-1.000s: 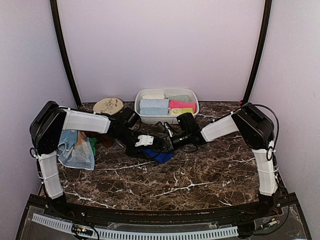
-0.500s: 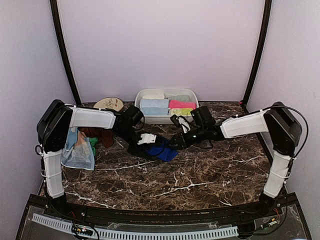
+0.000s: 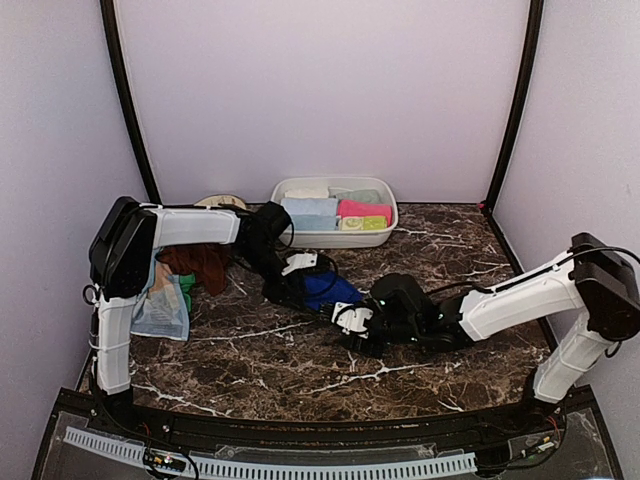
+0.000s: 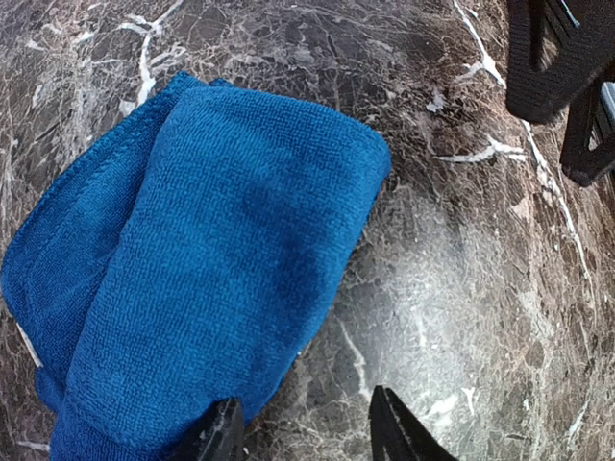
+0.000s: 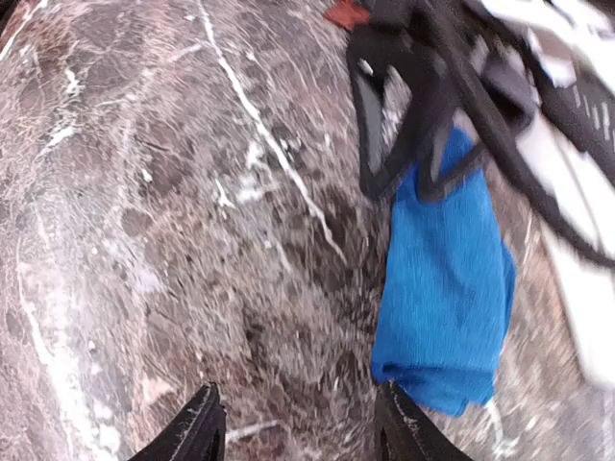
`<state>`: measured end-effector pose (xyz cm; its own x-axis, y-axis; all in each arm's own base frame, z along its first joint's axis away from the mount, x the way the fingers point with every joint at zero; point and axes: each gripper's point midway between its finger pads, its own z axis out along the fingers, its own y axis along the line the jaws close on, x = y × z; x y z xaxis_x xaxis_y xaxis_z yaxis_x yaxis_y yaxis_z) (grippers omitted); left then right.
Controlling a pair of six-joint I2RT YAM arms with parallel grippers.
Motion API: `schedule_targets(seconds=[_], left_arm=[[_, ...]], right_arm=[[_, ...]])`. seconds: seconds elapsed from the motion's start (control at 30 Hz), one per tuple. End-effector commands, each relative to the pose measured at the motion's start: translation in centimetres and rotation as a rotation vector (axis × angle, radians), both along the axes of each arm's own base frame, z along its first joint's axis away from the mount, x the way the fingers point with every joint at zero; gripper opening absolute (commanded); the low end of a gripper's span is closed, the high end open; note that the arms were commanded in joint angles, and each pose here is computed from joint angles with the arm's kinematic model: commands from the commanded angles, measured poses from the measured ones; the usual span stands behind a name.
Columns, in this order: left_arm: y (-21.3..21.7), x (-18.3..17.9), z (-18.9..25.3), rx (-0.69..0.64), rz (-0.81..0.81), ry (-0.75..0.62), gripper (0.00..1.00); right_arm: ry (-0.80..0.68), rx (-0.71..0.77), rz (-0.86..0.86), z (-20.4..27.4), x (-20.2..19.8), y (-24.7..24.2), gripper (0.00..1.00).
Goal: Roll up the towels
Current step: Roll the towel at the center of the board.
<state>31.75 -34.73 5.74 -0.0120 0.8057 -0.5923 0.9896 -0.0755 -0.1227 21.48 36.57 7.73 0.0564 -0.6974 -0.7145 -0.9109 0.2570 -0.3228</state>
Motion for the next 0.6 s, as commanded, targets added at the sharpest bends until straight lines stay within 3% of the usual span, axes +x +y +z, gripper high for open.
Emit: schedule_targets(seconds=[0.0, 0.33, 0.57], left_arm=[[0.0, -0.7, 1.0, -0.006, 0.004, 0.060, 0.46], [1.2, 0.7, 1.0, -0.007, 0.058, 0.109, 0.46], [1.3, 1.3, 1.3, -0.020, 0.077, 0.125, 0.47]], right_arm=[[-0.293, -0.051, 0.024, 2.9, 2.7, 2.2, 0.53], [-0.446, -0.114, 0.067, 0.8, 5.2, 5.4, 0.57], [-0.333, -0.130, -0.028, -2.8, 9.6, 6.4, 0.57]])
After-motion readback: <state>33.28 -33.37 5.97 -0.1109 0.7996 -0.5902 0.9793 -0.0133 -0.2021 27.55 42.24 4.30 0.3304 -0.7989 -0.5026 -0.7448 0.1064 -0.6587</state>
